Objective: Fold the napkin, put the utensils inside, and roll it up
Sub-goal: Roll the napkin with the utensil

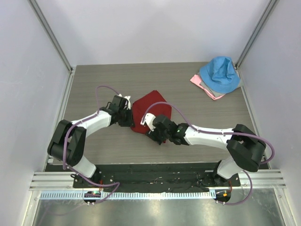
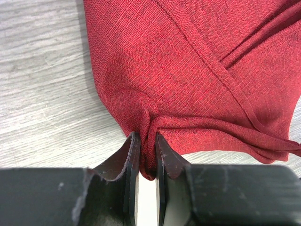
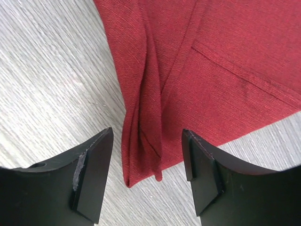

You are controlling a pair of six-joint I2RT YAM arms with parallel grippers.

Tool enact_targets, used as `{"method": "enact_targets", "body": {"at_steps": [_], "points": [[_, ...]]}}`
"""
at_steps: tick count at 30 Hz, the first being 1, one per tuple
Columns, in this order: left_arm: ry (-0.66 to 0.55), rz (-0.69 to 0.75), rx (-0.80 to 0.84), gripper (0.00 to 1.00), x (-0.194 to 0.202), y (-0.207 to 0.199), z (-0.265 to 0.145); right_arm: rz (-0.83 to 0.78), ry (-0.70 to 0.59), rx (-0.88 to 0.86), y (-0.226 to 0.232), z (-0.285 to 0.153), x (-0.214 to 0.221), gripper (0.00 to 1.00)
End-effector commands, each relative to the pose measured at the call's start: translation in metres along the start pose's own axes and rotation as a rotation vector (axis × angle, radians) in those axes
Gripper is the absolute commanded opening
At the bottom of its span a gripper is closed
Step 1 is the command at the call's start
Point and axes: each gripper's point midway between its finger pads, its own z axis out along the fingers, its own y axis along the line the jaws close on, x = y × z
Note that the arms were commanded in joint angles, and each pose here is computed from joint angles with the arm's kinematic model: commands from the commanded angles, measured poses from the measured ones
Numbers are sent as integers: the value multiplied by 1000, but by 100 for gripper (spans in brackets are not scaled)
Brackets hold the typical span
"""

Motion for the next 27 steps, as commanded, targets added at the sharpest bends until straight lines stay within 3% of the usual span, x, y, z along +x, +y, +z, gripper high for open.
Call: {"method": "enact_targets", "body": {"at_steps": [1,8,16,19,20,23,27], "points": [[21,-11,-9,0,-1,0,-5,-35,-26,43,-5,4,-8,65],[22,-14,-18,0,-2,0,-7,-43,24,15,4,12,7,63],[12,-12,-22,0,-5,0,-9,-36,146,101,-7,24,32,59],[7,-1,-35,0,-7,2,-9,-43,194,53,0,25,40,46],[12,-3,-42,0,-7,3,-9,-39,194,-23,13,25,39,38],[10,3,-51,0,-10,4,-10,-28,219,-125,29,24,40,29],[12,9,-88,0,-8,10,-13,47,230,-397,64,15,26,15]]}}
